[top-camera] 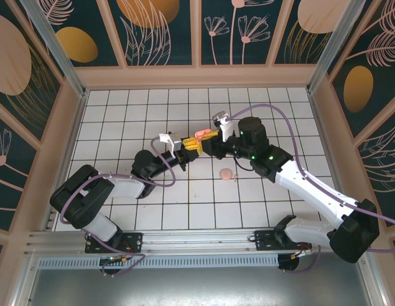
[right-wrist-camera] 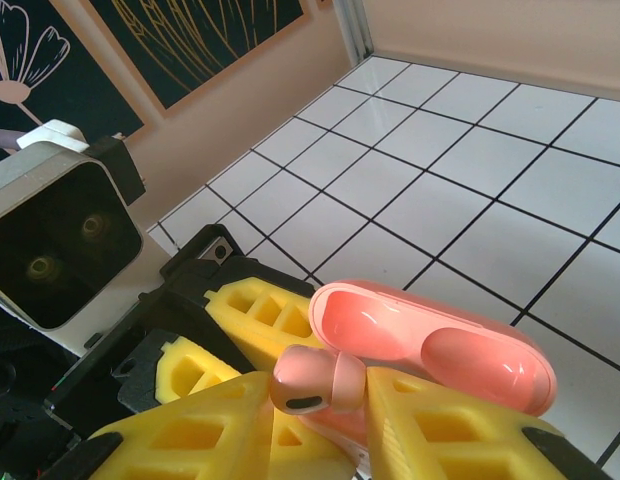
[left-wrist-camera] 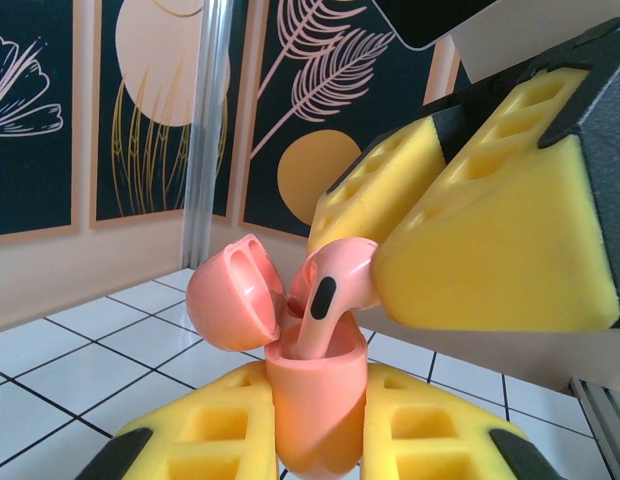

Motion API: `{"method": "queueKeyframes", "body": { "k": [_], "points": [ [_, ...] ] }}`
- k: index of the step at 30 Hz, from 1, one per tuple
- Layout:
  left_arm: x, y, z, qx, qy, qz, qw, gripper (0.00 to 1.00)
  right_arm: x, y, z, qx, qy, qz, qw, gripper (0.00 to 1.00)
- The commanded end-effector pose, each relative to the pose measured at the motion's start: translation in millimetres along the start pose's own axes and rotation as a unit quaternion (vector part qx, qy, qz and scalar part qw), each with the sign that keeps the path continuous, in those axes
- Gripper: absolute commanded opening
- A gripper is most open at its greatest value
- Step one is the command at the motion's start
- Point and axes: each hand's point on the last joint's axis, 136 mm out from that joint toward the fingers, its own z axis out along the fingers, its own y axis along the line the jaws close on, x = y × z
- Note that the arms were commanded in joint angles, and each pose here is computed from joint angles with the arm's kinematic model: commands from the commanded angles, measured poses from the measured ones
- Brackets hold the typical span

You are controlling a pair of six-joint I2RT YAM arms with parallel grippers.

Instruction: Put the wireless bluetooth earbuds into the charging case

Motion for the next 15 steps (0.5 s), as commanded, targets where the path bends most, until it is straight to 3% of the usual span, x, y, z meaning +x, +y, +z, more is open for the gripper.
{"method": "queueKeyframes", "body": {
  "k": [1,15],
  "points": [
    [-51.5,-35.7,1.6,0.067,-0.075,0.061,0.993,0.13,12.4,-20.3,2.7,0.036,0.03,0.009,0.999,0.3],
    [-47.8,-44.1,2.8,0.09,-0.066,0.074,0.991,0.13,20.0,-18.7,-0.2,0.03,0.057,-0.02,0.998,0.28]
  ]
}}
